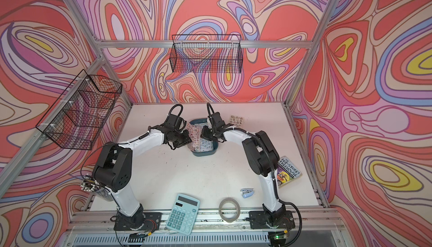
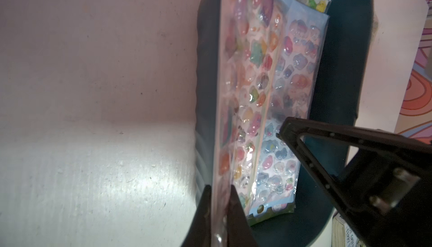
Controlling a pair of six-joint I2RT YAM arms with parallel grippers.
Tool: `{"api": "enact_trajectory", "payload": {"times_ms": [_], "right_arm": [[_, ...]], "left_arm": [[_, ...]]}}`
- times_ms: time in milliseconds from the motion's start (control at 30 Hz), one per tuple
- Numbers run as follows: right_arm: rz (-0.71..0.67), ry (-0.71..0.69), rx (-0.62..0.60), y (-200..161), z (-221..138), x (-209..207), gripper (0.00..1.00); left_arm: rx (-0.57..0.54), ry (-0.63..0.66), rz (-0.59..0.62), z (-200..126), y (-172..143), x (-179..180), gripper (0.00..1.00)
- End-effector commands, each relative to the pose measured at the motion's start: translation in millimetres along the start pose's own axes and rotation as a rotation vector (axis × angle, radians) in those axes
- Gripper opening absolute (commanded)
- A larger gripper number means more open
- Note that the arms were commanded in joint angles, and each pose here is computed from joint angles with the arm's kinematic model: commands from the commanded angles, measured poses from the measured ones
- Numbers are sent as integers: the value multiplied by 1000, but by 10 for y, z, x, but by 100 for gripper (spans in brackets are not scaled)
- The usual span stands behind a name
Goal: Take the stickers out of the storage box
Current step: Pick up the sticker from the storage box.
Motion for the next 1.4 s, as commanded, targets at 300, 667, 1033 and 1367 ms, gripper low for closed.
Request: {"api": "enact_trajectory", "payload": {"times_ms": [300,667,1033,1367], "right_arm": [[-42,32,-100,151,-361,226,18],[-131,23,-191,311,-692,379,39],[-92,45,-161,224,-595,316,40],[-86,33,-150,183,-560,269,40]], "left_arm": [[-46,-36,13,-314,25,-153,0],[-127,-67,61,-703,36,-252,0],[-90,-51,53,-475,-57,-74,0],[-19,-86,25,-102,-60,-47,0]]}}
Point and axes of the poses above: each gripper's point midway between its finger pads, its own z axis out along the fingers, its own x axis along the line the jaws close on, y = z × x, the point moved 7 cm from there along -z, back along the fingers, and after that the axes turned 10 degrees about -z, right-handed, at the moved point
